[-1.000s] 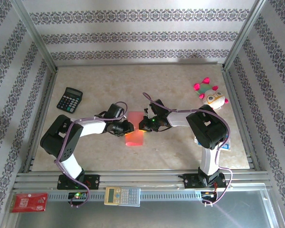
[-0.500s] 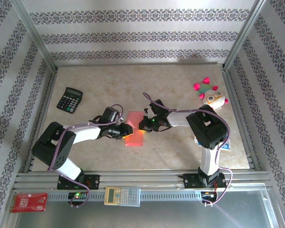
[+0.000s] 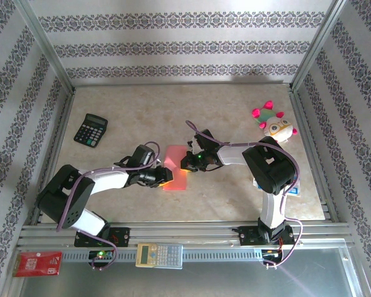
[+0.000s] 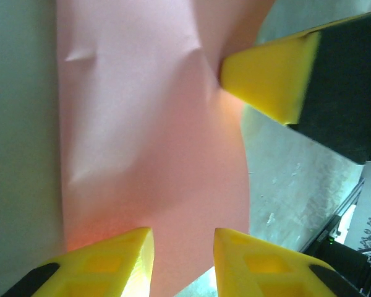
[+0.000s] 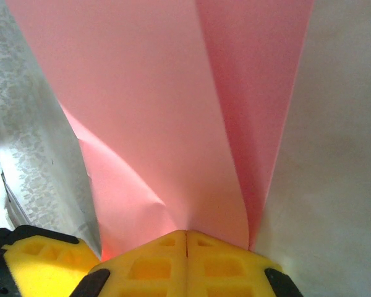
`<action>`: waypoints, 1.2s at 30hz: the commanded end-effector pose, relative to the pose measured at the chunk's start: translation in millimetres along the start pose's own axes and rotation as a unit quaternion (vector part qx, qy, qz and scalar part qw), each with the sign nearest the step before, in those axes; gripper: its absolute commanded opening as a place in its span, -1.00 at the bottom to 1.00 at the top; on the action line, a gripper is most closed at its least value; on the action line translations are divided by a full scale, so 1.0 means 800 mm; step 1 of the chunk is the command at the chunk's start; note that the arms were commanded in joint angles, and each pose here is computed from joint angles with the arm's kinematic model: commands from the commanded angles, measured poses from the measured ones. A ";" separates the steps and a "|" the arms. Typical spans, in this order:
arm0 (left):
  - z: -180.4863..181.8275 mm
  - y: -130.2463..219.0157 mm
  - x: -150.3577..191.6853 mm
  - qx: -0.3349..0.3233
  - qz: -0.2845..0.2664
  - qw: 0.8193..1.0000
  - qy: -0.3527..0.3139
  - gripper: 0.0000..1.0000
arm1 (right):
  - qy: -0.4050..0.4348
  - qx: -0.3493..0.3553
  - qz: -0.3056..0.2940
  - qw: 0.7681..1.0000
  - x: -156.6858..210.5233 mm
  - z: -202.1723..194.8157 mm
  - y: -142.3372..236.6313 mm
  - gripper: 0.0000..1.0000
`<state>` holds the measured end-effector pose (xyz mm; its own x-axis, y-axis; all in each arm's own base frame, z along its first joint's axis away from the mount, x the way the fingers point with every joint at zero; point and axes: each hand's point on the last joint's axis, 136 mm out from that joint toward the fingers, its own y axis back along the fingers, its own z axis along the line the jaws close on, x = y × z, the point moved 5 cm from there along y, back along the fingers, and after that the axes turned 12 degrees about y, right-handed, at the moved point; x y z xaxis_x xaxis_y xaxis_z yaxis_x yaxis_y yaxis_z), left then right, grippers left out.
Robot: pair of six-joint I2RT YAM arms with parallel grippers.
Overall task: Fold a paper plane with a square sheet of paper (pick it up from the middle)
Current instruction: First fold the square sheet of paper in half at the center of the table.
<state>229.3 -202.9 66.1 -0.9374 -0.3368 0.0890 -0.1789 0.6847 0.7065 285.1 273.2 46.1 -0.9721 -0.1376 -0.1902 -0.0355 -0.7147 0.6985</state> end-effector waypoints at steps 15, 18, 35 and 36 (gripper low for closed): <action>0.022 0.005 0.019 -0.002 0.006 1.000 0.014 -0.36 | -0.052 0.156 0.061 0.985 0.060 -0.086 -0.014 -1.00; 0.060 0.001 0.023 -0.079 0.008 0.996 0.040 -0.38 | -0.050 0.156 0.062 0.984 0.060 -0.087 -0.015 -1.00; -0.059 0.009 -0.097 0.031 -0.066 0.997 -0.037 -0.45 | -0.049 0.154 0.057 0.985 0.058 -0.085 -0.014 -1.00; -0.058 0.001 -0.105 0.026 -0.066 0.997 -0.038 -0.45 | -0.048 0.154 0.057 0.985 0.058 -0.085 -0.013 -1.00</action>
<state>310.9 -203.7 108.4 -0.9138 -0.4039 -0.0421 -0.3340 0.6886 0.6437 285.9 272.1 46.3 -0.9685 -0.1405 -0.2056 -0.0467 -0.7086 0.7041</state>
